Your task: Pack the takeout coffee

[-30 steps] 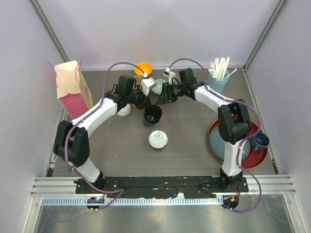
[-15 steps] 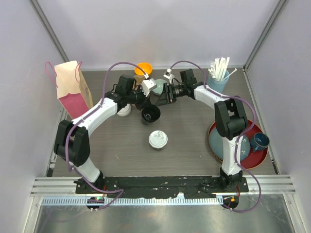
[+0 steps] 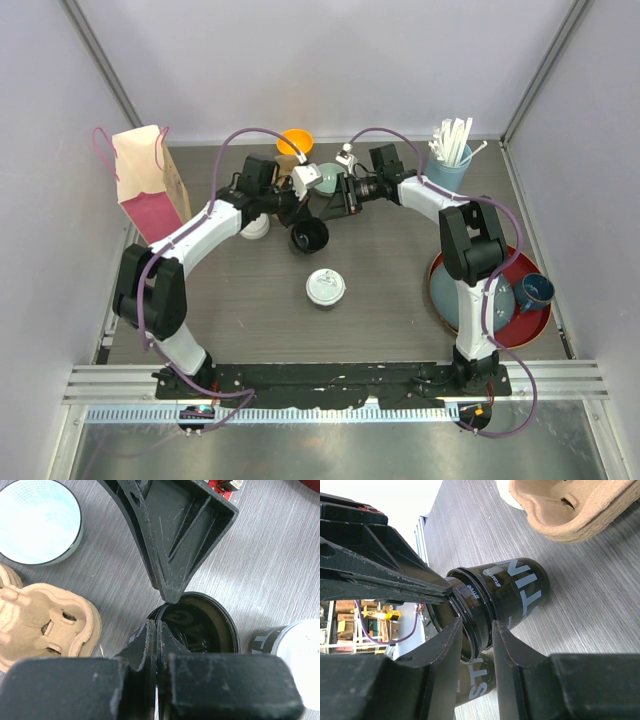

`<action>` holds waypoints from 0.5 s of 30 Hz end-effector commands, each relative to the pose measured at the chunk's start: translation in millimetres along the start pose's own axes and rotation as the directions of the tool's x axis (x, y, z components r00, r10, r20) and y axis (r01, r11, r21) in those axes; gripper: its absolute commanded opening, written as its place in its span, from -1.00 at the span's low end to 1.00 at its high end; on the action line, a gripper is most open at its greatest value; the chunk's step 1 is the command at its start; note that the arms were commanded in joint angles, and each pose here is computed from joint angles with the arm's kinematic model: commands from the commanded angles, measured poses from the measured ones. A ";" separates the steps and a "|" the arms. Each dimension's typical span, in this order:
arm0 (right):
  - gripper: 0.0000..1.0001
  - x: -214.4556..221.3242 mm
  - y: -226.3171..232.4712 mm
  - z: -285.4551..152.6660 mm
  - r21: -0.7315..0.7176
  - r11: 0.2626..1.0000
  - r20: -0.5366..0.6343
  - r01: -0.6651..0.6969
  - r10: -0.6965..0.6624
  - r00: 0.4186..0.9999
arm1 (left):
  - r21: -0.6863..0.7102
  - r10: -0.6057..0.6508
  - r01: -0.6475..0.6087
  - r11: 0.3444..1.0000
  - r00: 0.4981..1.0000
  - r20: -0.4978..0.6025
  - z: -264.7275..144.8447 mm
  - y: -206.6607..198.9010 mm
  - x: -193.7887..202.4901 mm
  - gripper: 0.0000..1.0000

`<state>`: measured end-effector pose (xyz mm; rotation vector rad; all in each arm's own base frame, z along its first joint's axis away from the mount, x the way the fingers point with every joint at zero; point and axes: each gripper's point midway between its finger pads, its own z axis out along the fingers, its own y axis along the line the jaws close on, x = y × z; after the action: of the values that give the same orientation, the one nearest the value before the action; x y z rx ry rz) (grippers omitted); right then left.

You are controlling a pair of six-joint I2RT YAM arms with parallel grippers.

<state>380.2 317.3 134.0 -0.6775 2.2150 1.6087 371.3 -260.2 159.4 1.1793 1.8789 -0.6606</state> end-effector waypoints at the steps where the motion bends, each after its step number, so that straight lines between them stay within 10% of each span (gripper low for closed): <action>1: -0.31 -14.4 2.1 -0.7 0.003 0.999 0.022 0.045 -0.045 0.999 | 0.010 0.034 -0.035 0.999 0.996 0.086 -7.3 1.7 -32.7 -1.00; 15: -0.18 -43.7 22.5 -29.7 0.233 0.952 0.134 0.197 -0.232 0.963 | -0.118 -0.111 0.121 0.986 0.990 0.086 -16.1 21.7 -37.7 -1.00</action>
<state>394.4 311.3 124.0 -0.6455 2.2486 1.4468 380.0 -257.0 168.5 1.0567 1.9424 -0.6659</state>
